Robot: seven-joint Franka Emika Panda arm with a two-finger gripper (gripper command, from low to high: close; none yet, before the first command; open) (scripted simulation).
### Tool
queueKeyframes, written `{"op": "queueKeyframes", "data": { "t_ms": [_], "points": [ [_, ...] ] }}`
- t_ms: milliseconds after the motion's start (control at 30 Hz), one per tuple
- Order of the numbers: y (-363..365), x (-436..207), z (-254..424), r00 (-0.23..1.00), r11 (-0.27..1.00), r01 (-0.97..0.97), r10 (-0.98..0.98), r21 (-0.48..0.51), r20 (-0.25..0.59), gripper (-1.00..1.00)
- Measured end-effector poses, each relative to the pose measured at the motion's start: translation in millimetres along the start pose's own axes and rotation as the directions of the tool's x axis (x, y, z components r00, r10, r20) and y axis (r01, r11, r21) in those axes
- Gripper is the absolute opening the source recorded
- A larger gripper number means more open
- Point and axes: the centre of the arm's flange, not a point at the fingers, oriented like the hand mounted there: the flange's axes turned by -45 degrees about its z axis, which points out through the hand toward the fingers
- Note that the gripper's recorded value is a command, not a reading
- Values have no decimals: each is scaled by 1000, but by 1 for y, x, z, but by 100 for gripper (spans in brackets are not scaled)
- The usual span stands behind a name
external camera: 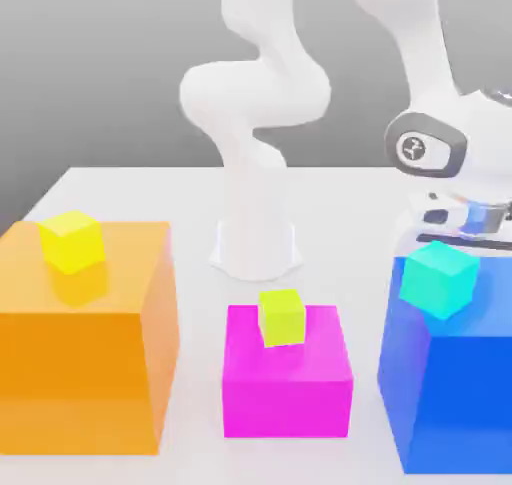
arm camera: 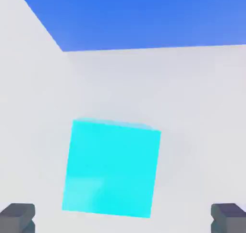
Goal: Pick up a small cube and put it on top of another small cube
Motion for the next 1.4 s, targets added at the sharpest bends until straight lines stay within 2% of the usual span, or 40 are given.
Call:
{"op": "queueKeyframes", "data": {
  "t_ms": [367, 400, 633, 1067, 1233, 1400],
  "points": [
    [-2, 1, 57, 1000, 1000, -16, 16, 14, -1, 0],
    [-1, 1, 62, 1000, 1000, -15, 15, 12, -2, -100],
    [-1, 1, 61, 1000, 1000, -15, 15, 15, -2, -100],
    [0, 10, -5, 1000, 1000, 0, 1, 6, -5, -100],
    [-22, 13, -39, 970, 972, 232, -233, -30, -67, -100],
    [-40, 7, -75, 877, 885, 453, -465, -109, -124, -100]
  ]
}}
